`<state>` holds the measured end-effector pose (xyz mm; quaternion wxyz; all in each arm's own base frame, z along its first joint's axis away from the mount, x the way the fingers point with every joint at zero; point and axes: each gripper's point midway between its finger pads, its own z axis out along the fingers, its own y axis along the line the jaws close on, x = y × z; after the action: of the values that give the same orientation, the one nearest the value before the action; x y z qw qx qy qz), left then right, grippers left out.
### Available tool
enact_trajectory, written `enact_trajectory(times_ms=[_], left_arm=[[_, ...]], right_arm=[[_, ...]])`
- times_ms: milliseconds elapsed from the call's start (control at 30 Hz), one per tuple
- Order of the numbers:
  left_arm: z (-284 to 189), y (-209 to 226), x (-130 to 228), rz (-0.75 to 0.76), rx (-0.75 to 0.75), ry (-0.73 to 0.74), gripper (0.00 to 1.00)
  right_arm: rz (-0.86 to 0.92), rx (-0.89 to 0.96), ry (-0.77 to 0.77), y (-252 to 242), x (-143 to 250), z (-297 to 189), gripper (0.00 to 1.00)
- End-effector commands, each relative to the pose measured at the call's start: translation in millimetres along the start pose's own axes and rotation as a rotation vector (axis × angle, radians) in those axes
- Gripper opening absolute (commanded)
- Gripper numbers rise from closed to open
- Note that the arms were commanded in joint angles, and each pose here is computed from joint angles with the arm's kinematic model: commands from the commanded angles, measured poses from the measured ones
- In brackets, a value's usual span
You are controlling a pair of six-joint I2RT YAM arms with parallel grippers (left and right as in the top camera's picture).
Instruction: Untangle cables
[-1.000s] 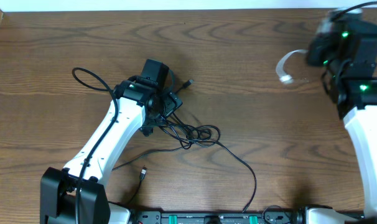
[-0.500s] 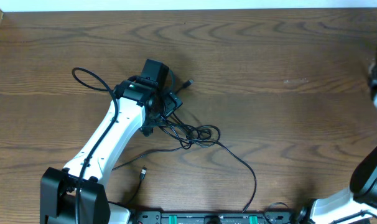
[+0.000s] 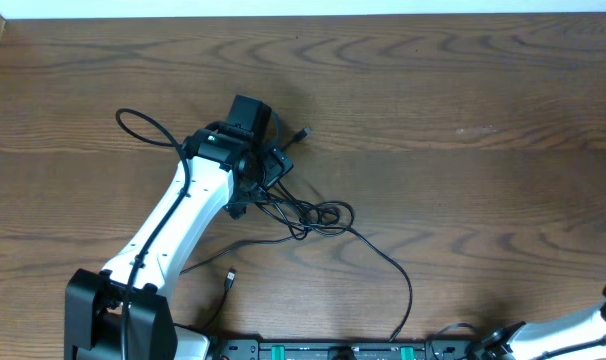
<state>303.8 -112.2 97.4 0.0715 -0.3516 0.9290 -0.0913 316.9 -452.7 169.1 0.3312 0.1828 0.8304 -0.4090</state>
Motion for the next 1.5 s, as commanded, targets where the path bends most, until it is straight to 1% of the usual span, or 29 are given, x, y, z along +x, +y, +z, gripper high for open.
enact_trajectory(times_ms=[0,100,200,333,367,400,467,500,533,567,633,700,733,833,933,1000,1067,1200,1267,1333,1433,1467], left_arm=[[-9.2,-2.8,-6.0,0.01,0.018,-0.03,0.95],[-9.2,-2.9,-6.1,0.01,0.018,-0.031,0.95],[-9.2,-2.8,-6.0,0.01,0.018,-0.03,0.95],[-9.2,-2.8,-6.0,0.01,0.018,-0.03,0.95],[-9.2,-2.8,-6.0,0.01,0.018,-0.03,0.95],[-9.2,-2.8,-6.0,0.01,0.018,-0.03,0.95],[-9.2,-2.8,-6.0,0.01,0.018,-0.03,0.95],[-9.2,-2.8,-6.0,0.01,0.018,-0.03,0.95],[-9.2,-2.8,-6.0,0.01,0.018,-0.03,0.95],[-9.2,-2.8,-6.0,0.01,0.018,-0.03,0.95],[-9.2,-2.8,-6.0,0.01,0.018,-0.03,0.95],[-9.2,-2.8,-6.0,0.01,0.018,-0.03,0.95],[-9.2,-2.8,-6.0,0.01,0.018,-0.03,0.95],[-9.2,-2.8,-6.0,0.01,0.018,-0.03,0.95],[-9.2,-2.8,-6.0,0.01,0.018,-0.03,0.95],[-9.2,-2.8,-6.0,0.01,0.018,-0.03,0.95],[-9.2,-2.8,-6.0,0.01,0.018,-0.03,0.95],[-9.2,-2.8,-6.0,0.01,0.018,-0.03,0.95],[-9.2,-2.8,-6.0,0.01,0.018,-0.03,0.95],[-9.2,-2.8,-6.0,0.01,0.018,-0.03,0.95],[-9.2,-2.8,-6.0,0.01,0.018,-0.03,0.95],[-9.2,-2.9,-6.1,0.01,0.018,-0.031,0.95]], right_arm=[[0.042,-0.085,-0.002,9.9,17.9,18.2,0.01],[0.043,-0.112,0.048,20.4,44.0,34.2,0.01],[-0.009,-0.143,0.104,39.5,70.2,49.2,0.01],[-0.038,-0.144,0.182,59.8,96.8,61.1,0.01],[-0.042,-0.144,0.191,62.6,99.6,62.2,0.02],[-0.036,-0.141,0.198,63.4,101.4,62.6,0.11],[0.006,-0.135,0.196,62.9,99.0,62.4,0.37],[0.02,-0.131,0.193,61.6,96.9,61.6,0.47],[0.025,-0.129,0.189,60.5,93.9,60.0,0.54],[0.023,-0.128,0.185,59.1,90.6,57.9,0.66],[0.023,-0.124,0.175,55.0,82.1,52.1,0.8],[0.046,-0.118,0.154,49.1,66.2,41.3,0.9],[0.075,-0.117,0.136,46.1,55.5,34.6,0.99],[0.155,-0.162,0.04,42.7,12.3,7.8,0.99],[0.242,-0.244,-0.101,39.0,-41.8,-31.9,0.99],[0.346,-0.317,-0.199,36.3,-78.8,-65.5,0.99],[0.473,-0.454,-0.296,41.3,-116.3,-107.7,0.99],[0.606,-0.813,-0.429,66.4,-170.0,-195.0,0.99],[0.638,-0.97,-0.434,81.9,-182.2,-231.7,0.99],[0.668,-1.098,-0.39,99.7,-185.4,-258.9,0.99],[0.705,-1.267,-0.238,136.5,-176.9,-290.3,0.99],[0.704,-1.35,-0.071,171.5,-159.2,-307.4,0.99]])
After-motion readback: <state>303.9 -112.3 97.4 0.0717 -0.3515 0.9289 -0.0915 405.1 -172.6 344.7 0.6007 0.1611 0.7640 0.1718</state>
